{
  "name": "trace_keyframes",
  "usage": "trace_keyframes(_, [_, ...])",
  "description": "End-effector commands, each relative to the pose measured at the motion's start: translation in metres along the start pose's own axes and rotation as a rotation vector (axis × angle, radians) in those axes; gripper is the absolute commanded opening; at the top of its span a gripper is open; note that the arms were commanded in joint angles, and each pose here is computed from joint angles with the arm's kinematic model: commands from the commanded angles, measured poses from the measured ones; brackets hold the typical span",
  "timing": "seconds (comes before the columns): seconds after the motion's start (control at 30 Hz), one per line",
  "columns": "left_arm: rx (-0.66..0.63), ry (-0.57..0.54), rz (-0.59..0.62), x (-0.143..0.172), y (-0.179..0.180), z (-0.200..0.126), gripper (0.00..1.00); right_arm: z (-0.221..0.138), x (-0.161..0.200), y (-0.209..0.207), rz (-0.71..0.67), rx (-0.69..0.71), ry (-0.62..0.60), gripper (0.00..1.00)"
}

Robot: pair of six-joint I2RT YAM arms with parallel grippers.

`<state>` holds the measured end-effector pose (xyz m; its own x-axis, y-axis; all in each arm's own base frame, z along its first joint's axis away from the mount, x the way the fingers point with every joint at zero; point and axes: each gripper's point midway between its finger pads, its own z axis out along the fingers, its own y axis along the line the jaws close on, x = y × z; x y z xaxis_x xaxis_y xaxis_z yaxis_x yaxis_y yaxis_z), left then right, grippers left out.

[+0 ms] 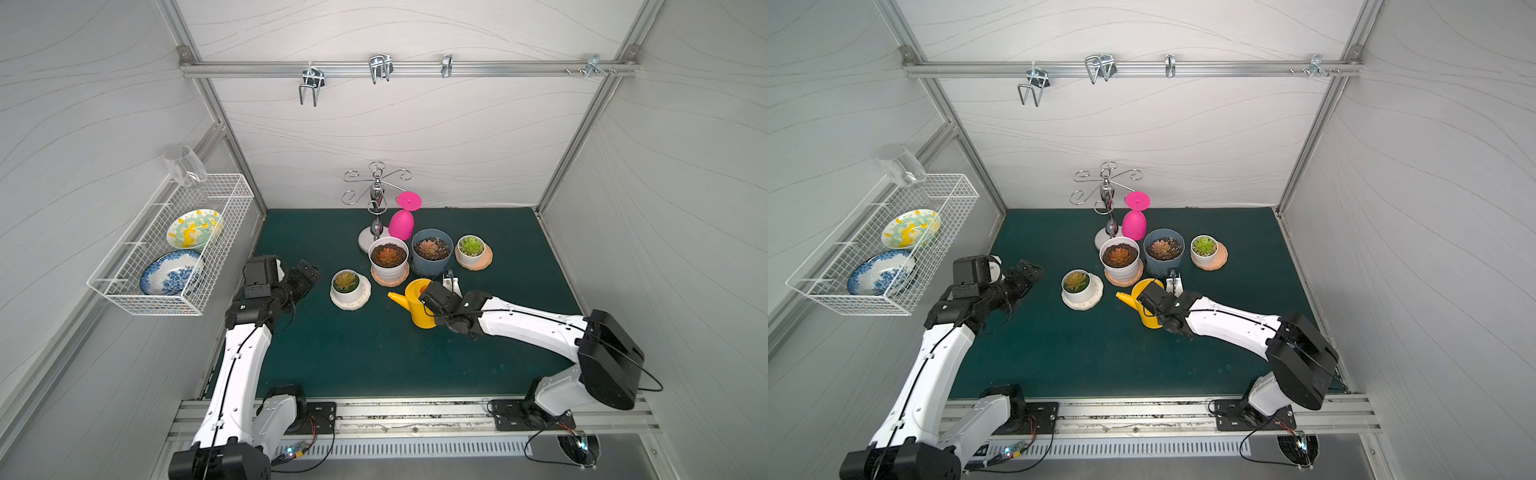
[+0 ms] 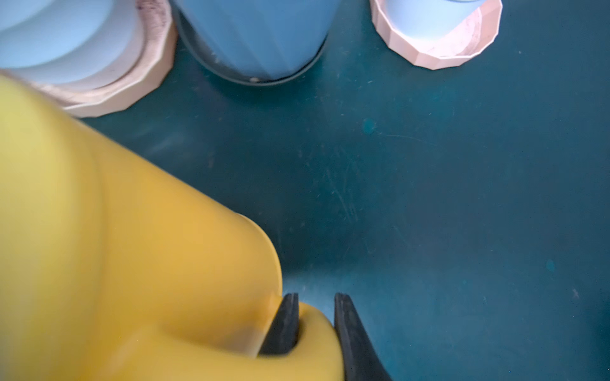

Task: Water the succulent around the soil edge
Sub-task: Place the watering can at the center of the board.

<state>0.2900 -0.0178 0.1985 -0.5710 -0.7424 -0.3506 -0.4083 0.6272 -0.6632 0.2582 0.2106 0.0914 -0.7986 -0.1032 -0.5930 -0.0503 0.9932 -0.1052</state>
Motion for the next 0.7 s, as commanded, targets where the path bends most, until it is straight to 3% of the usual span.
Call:
trace_keyframes(0.0, [0.044, -0.019, 0.027, -0.006, -0.011, 0.002, 1.00, 0.008, -0.011, 0.004, 0.054, 0.002, -0.015, 0.00])
trace_keyframes(0.13, [0.040, -0.016, 0.027, -0.007, -0.010, 0.004, 1.00, 0.016, 0.000, 0.001, 0.033, 0.029, 0.019, 0.04])
trace_keyframes(0.37, [0.038, -0.016, 0.024, -0.006, -0.008, 0.005, 1.00, 0.013, 0.024, -0.007, 0.020, 0.027, 0.048, 0.21])
trace_keyframes(0.67, [0.042, -0.025, 0.023, -0.008, -0.011, 0.002, 1.00, -0.009, 0.046, 0.006, -0.125, 0.047, 0.051, 0.32])
